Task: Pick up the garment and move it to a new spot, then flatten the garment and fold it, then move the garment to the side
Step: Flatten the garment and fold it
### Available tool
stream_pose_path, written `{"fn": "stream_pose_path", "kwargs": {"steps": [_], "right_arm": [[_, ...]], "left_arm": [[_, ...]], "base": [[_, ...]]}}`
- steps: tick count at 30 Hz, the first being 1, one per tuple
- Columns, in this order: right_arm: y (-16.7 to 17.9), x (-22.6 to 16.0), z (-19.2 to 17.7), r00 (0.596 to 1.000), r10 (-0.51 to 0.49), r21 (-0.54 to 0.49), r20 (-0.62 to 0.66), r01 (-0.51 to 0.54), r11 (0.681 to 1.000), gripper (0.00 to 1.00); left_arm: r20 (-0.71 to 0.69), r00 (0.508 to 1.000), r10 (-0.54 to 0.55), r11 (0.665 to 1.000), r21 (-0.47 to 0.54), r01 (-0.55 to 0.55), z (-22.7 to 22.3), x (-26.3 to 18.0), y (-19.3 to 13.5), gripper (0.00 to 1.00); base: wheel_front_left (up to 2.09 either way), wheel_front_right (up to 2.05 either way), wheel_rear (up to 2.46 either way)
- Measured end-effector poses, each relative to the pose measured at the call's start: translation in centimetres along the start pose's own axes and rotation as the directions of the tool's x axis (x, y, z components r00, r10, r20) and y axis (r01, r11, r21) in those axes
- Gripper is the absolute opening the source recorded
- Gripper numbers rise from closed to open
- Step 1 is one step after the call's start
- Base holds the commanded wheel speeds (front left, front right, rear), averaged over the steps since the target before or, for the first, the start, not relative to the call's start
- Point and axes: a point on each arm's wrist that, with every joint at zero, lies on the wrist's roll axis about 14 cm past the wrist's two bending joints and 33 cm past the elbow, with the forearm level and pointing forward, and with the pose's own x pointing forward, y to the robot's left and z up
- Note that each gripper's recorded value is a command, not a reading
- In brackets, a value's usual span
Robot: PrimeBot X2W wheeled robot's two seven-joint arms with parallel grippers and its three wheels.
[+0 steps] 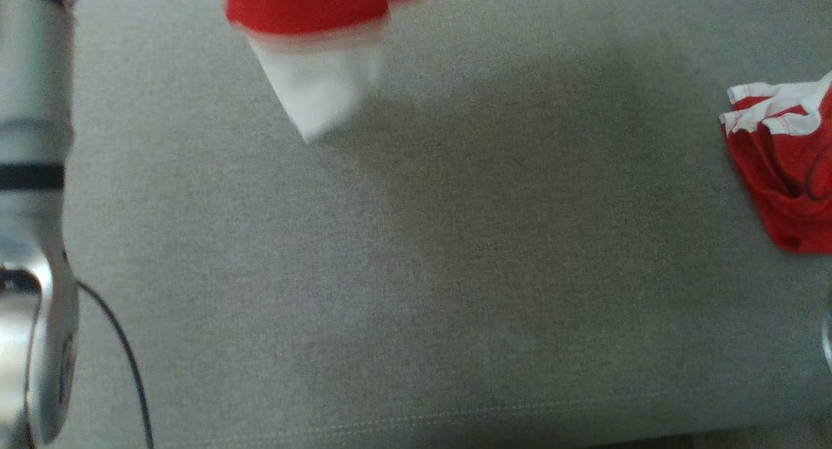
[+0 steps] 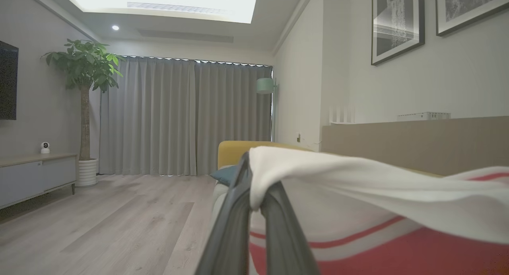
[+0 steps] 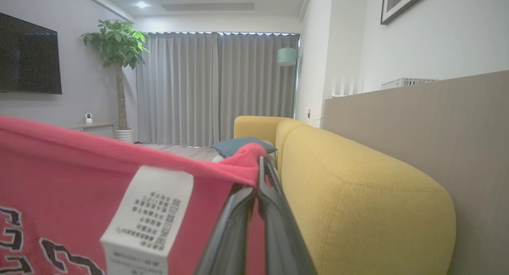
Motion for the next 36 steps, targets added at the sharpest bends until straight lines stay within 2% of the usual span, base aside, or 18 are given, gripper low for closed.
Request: {"fn": "stream_pose_path", "kwargs": {"steps": [3, 6, 10, 14, 17, 21, 29, 36], "right_arm": [[0.4, 1.1, -1.0, 1.0, -0.001, 0.019, 0.005, 0.001, 1.0, 0.0], [1.4, 2.8, -3.7, 0.999, 0.019, 0.019, -0.029, -0.018, 1.0, 0.0], [3.0, 3.5, -11.1, 0.985, 0.043, 0.046, -0.168, -0.036, 0.998, 0.0], [5.1, 2.5, -19.0, 0.945, 0.08, 0.085, -0.316, -0.056, 0.995, 0.0], [6.2, 1.6, -23.3, 0.915, 0.1, 0.113, -0.391, -0.06, 0.992, 0.0], [7.0, 0.0, -27.3, 0.879, 0.115, 0.146, -0.463, -0.052, 0.988, 0.0], [7.7, -5.2, -30.2, 0.839, 0.141, 0.199, -0.525, -0.04, 0.979, 0.0], [8.0, -13.6, -31.0, 0.794, 0.157, 0.248, -0.587, -0.008, 0.969, 0.0]], "left_arm": [[0.009, 1.0, 0.02, 1.0, -0.024, -0.019, 0.1, 1.1, 0.2, 0.0], [0.016, 0.999, 0.043, 0.997, -0.06, -0.042, -0.8, 2.2, 0.5, 0.0], [-0.121, 0.991, 0.058, 0.994, -0.087, -0.069, -7.6, 1.0, 0.6, 0.0], [-0.319, 0.945, 0.069, 0.986, -0.122, -0.113, -16.7, -3.0, 0.8, 0.0], [-0.435, 0.897, 0.08, 0.98, -0.132, -0.152, -21.9, -6.3, 1.3, 0.0], [-0.524, 0.848, 0.073, 0.972, -0.151, -0.178, -25.8, -9.4, 0.9, 0.0], [-0.59, 0.804, 0.079, 0.972, -0.133, -0.194, -27.3, -14.7, 1.0, 0.0], [-0.66, 0.745, 0.093, 0.964, -0.128, -0.234, -26.4, -23.5, 1.0, 0.0]], "base": [[0.0, 0.0, 0.0], [0.0, 0.0, 0.0], [0.0, 0.0, 0.0], [0.0, 0.0, 0.0], [0.0, 0.0, 0.0], [0.0, 0.0, 0.0], [0.0, 0.0, 0.0], [0.0, 0.0, 0.0]]}}
